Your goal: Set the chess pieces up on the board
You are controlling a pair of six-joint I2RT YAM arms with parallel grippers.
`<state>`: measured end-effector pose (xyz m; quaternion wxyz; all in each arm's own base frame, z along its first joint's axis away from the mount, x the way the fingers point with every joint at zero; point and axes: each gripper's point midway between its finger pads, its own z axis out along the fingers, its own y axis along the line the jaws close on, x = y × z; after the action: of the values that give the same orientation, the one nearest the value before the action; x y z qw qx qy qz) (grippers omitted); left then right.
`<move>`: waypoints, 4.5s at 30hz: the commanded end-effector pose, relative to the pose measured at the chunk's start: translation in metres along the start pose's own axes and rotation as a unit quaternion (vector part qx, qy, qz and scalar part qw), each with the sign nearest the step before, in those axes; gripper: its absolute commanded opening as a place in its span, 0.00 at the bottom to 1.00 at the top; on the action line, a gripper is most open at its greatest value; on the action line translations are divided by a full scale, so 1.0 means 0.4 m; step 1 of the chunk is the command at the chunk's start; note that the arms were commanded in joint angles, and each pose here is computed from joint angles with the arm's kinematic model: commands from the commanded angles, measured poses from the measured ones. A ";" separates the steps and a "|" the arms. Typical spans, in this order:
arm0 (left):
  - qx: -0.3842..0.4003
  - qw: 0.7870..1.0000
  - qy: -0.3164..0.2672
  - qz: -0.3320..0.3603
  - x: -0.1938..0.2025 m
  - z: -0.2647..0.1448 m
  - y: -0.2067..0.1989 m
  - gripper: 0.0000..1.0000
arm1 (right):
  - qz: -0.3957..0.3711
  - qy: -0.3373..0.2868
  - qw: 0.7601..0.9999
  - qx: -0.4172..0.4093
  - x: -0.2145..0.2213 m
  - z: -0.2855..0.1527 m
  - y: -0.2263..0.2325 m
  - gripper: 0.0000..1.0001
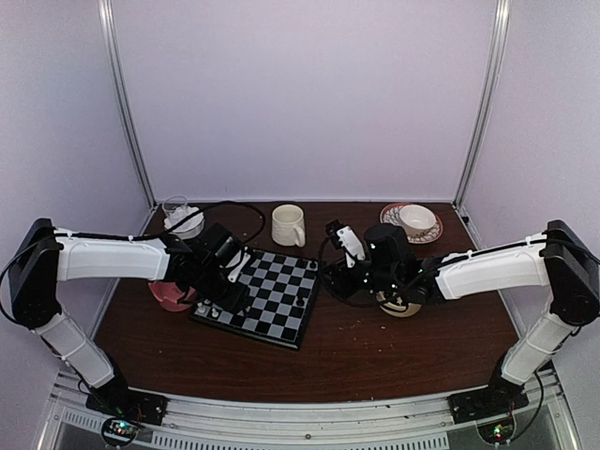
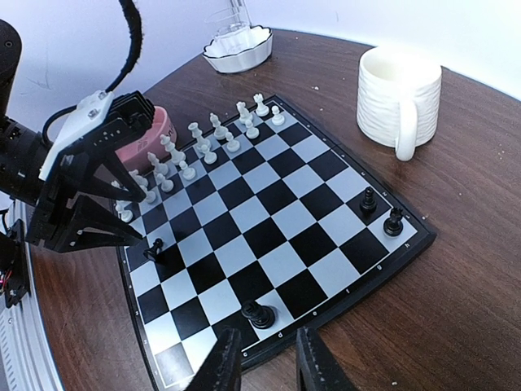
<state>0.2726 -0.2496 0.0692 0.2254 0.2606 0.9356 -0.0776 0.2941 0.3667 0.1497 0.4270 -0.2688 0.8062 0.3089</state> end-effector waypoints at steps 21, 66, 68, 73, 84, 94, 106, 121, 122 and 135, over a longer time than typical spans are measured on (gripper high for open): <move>0.020 0.999 0.026 0.000 0.009 0.054 -0.041 0.53 | -0.006 -0.017 1.000 -0.011 -0.019 -0.011 0.016 0.25; -0.009 0.998 0.057 0.018 0.042 0.066 -0.020 0.53 | -0.007 -0.020 1.000 -0.018 -0.023 -0.019 0.023 0.25; -0.008 0.998 0.057 0.018 0.042 0.064 -0.021 0.53 | -0.007 -0.019 1.000 -0.018 -0.022 -0.018 0.023 0.25; -0.016 0.998 0.057 0.020 0.045 0.058 -0.017 0.52 | -0.007 -0.020 1.000 -0.018 -0.023 -0.019 0.023 0.25; -0.043 0.998 0.044 0.024 0.038 0.036 0.007 0.59 | -0.007 -0.020 1.000 -0.020 -0.024 -0.020 0.025 0.25; -0.035 0.996 0.070 0.034 0.061 0.034 0.002 0.49 | -0.007 -0.020 1.000 -0.021 -0.024 -0.021 0.026 0.25; -0.059 0.994 0.087 0.042 0.085 0.040 0.025 0.49 | -0.008 -0.026 0.999 -0.021 -0.032 -0.033 0.027 0.25; -0.052 0.992 0.104 0.044 0.094 0.068 0.016 0.22 | -0.007 -0.030 0.999 -0.023 -0.036 -0.040 0.031 0.25; -0.050 0.993 0.102 0.043 0.093 0.066 0.014 0.20 | -0.007 -0.029 0.999 -0.023 -0.035 -0.040 0.030 0.25; 0.014 0.998 0.052 0.046 0.057 0.039 -0.038 0.10 | 0.006 -0.029 0.998 -0.046 -0.032 -0.036 0.048 0.25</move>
<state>0.2550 -0.2391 0.0338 0.1535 0.2940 0.9432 -0.0197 0.2866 0.3661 0.1618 0.4337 -0.2732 0.7933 0.3286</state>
